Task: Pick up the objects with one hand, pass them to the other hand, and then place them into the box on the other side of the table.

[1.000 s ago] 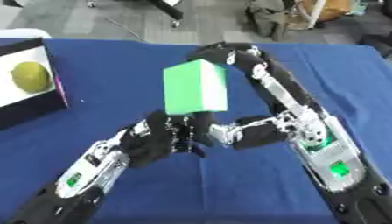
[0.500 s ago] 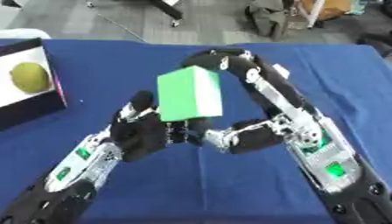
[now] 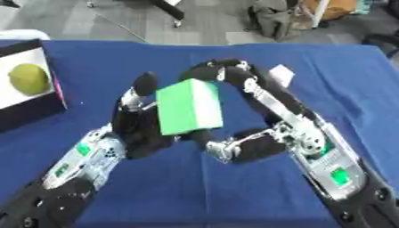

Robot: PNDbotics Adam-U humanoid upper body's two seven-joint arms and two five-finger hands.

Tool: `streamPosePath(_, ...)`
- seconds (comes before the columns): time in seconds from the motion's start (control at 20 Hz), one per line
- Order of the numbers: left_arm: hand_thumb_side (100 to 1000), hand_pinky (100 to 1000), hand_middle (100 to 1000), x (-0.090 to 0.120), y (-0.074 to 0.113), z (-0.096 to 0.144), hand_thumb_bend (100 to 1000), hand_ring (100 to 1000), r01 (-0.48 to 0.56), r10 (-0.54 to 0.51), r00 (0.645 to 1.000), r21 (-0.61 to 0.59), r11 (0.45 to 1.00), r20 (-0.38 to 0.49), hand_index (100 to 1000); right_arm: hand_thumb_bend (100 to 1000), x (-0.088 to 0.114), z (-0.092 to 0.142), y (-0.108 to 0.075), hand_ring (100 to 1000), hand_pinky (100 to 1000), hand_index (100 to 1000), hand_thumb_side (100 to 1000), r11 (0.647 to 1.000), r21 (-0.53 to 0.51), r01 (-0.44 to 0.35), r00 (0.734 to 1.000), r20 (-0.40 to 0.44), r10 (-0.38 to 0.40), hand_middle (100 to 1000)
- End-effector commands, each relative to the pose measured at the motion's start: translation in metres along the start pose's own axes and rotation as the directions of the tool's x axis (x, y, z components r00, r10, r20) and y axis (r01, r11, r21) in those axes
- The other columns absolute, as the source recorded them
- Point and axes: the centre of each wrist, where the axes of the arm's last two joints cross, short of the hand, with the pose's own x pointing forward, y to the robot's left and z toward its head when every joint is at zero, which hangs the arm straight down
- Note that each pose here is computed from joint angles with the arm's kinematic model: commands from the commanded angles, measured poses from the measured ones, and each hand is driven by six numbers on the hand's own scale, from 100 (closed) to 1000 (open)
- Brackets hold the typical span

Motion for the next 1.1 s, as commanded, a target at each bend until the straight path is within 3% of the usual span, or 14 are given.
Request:
streamPosePath(0.05, 650, 810, 621, 0.009, -0.0061, -0.0053, 679, 822, 0.035, -0.035, 0.999, -0.032, 0.999, -0.013, 744, 100, 0.0049, -0.0027, -0.0055, 795, 772, 760, 119, 1.0, 0.006, -0.008, 1.0, 0.016, 0.008, 508)
streamPosePath(0.65, 588, 810, 551, 0.0027, -0.0099, -0.0097, 543, 793, 0.045, -0.046, 0.998, -0.048, 0.998, -0.031, 658, 100, 0.0045, -0.0009, -0.0049, 791, 763, 753, 147, 1.0, -0.004, 0.004, 1.0, -0.007, -0.004, 505)
streamPosePath(1.1, 560, 818, 583, 0.0004, -0.0074, -0.0044, 612, 815, 0.017, -0.016, 1.0, -0.035, 0.999, 0.025, 682, 100, 0.0028, 0.0052, -0.0047, 792, 763, 741, 190, 0.998, -0.052, 0.045, 0.997, -0.054, -0.048, 501)
